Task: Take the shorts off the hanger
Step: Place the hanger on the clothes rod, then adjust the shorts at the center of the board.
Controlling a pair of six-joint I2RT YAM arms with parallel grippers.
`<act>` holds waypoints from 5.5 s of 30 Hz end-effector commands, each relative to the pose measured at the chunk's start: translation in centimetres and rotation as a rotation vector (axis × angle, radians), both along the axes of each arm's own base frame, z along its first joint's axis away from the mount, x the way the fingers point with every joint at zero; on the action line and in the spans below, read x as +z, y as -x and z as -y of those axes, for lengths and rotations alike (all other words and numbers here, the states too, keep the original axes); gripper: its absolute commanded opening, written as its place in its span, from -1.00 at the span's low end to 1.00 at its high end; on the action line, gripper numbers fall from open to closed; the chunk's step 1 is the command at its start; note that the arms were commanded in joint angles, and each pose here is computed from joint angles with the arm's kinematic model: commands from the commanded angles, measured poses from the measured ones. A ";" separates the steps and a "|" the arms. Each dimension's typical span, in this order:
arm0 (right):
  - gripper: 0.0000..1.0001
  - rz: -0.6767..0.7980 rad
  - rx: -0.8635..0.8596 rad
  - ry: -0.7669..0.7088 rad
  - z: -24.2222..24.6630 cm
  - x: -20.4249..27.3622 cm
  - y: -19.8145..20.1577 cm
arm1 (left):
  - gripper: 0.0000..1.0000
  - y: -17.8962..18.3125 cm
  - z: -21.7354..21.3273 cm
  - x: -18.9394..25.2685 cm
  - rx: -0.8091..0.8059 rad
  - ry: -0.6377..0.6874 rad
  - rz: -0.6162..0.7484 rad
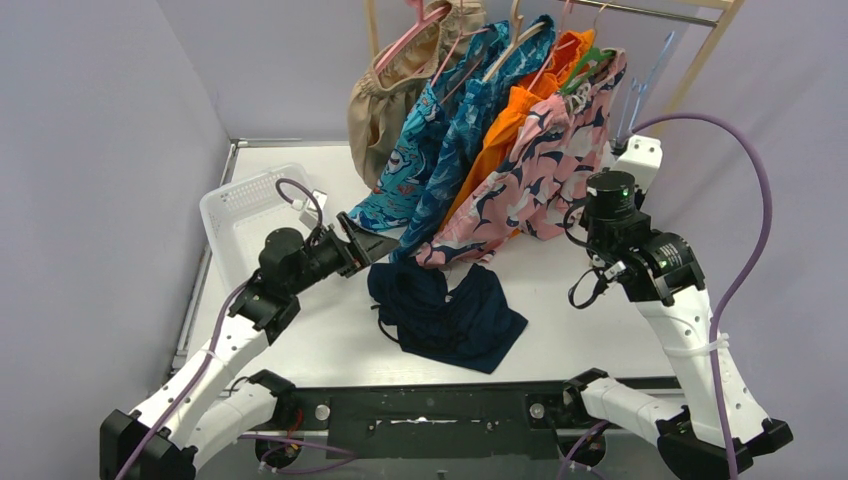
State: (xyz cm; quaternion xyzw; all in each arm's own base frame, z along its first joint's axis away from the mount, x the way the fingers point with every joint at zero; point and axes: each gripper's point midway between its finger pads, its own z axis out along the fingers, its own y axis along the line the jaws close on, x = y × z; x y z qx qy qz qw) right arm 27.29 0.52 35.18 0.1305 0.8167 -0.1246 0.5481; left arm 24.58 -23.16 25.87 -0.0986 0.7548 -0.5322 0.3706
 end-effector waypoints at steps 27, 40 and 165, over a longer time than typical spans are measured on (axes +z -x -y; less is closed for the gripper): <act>-1.00 0.077 -0.041 0.080 2.6 3.0 -0.7 | 0.63 -0.8 -2.3 3.8 0.098 0.043 0.107; -1.00 0.142 0.016 0.101 1.8 4.8 -2.7 | 0.63 -1.0 -2.3 3.8 0.108 0.049 0.119; -0.61 -0.315 0.721 -0.622 -24.7 -29.5 5.9 | 0.64 0.2 8.8 -16.6 0.014 -0.349 -0.492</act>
